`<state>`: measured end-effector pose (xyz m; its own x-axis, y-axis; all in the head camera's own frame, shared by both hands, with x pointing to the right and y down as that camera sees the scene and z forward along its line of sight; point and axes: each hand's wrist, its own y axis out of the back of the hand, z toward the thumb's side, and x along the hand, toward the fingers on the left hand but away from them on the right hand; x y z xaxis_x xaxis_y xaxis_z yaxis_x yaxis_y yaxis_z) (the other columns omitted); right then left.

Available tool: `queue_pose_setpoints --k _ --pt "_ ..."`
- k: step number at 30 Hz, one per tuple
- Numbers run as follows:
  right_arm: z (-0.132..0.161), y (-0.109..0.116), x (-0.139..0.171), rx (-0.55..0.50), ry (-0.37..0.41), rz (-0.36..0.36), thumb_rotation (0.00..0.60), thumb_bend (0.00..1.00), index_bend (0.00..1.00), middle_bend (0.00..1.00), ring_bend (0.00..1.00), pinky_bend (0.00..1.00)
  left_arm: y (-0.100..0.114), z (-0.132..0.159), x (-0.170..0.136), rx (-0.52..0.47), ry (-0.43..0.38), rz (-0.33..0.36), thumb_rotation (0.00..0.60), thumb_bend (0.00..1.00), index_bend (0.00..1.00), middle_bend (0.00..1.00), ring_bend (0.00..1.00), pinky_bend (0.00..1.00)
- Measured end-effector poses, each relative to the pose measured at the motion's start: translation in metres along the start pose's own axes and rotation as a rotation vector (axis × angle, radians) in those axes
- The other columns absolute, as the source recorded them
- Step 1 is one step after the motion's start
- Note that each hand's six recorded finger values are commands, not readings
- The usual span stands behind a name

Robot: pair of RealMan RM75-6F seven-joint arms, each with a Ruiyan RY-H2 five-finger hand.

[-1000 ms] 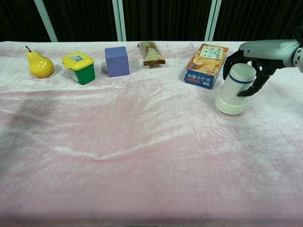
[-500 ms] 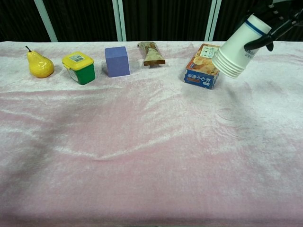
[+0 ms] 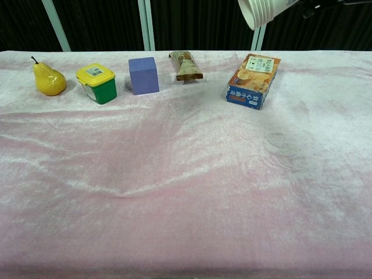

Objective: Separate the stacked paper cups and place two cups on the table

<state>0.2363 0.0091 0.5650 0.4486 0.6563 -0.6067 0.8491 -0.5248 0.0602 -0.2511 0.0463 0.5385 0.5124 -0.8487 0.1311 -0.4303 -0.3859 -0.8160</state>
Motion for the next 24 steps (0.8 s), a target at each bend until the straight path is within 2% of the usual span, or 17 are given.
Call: queue_pose_setpoints --k 5,13,24 --pt "0.01 -0.01 -0.002 -0.092 -0.021 0.018 0.6 0.3 0.61 0.45 0.59 0.53 -0.007 0.011 0.012 -0.006 -0.018 -0.021 0.6 0.31 0.22 0.08 0.0 0.0" --pt "0.017 -0.036 -0.006 -0.224 -0.079 0.068 0.6 0.29 0.61 0.45 0.59 0.53 -0.009 0.024 0.027 -0.022 -0.044 0.01 0.6 0.32 0.28 0.1 0.0 0.0" --pt "0.021 -0.062 -0.011 -0.286 -0.093 0.11 0.6 0.29 0.61 0.45 0.59 0.53 -0.017 0.041 0.037 -0.03 -0.085 0.041 0.6 0.31 0.34 0.11 0.0 0.0"
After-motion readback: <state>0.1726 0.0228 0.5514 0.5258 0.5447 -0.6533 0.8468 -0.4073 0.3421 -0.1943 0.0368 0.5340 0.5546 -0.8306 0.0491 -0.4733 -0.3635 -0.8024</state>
